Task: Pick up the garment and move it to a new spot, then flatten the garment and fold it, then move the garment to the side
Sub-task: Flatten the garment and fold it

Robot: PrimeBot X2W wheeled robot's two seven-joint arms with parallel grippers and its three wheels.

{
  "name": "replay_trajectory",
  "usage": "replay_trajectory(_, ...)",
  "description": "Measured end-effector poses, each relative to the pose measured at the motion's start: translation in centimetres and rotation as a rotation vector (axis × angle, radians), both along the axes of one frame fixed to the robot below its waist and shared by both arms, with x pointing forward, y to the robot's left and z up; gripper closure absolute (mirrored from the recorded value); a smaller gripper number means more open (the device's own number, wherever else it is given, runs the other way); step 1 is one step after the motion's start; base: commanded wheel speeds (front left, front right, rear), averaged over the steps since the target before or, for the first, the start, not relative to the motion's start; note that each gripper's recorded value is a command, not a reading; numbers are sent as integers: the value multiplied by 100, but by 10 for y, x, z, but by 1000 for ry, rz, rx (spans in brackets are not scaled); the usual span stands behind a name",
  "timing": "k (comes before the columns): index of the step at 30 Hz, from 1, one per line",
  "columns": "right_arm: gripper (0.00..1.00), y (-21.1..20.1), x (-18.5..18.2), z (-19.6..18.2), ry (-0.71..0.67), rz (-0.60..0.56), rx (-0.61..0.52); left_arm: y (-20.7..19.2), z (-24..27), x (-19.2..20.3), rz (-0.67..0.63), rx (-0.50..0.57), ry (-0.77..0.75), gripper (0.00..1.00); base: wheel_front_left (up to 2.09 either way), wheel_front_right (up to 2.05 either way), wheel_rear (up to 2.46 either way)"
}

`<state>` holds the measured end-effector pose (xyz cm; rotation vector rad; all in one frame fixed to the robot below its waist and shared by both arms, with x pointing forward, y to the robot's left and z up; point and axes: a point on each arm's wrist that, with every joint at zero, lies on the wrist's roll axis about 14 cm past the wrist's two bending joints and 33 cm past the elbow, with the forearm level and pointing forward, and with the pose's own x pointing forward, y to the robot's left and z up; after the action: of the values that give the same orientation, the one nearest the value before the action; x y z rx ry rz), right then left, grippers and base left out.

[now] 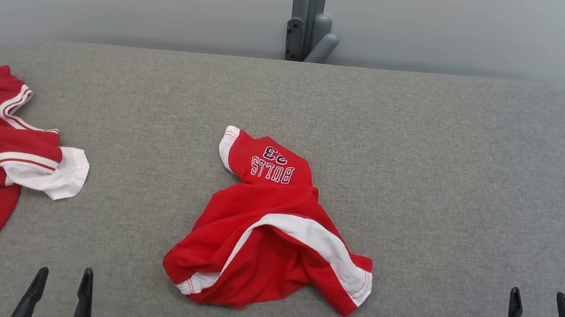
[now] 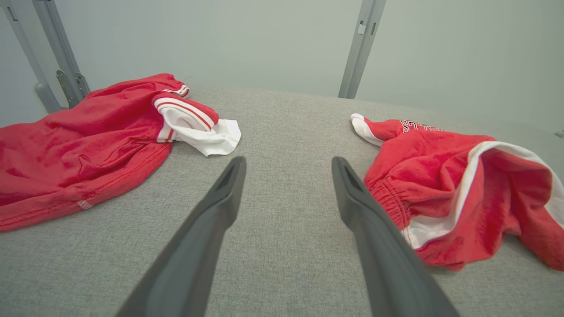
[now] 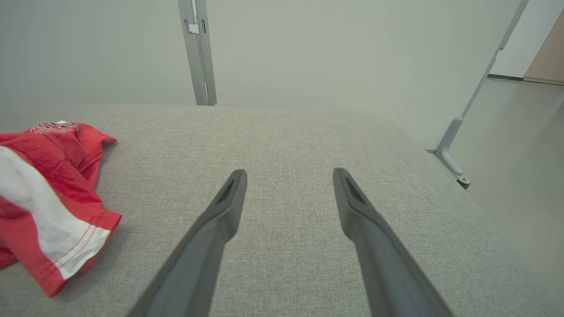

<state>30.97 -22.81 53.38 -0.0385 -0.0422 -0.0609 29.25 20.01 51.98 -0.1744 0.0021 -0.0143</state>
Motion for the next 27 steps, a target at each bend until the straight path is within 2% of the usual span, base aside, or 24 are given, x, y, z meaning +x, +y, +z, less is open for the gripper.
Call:
replay_trajectory(8,0,-1,-4,-6,18,-9,8,9,0,-2,28,21,-6,0,0,0,0)
replay_trajectory(27,0,5,-1,3,-12,6,12,-4,12,0,1,-1,-49,0,0,0,0)
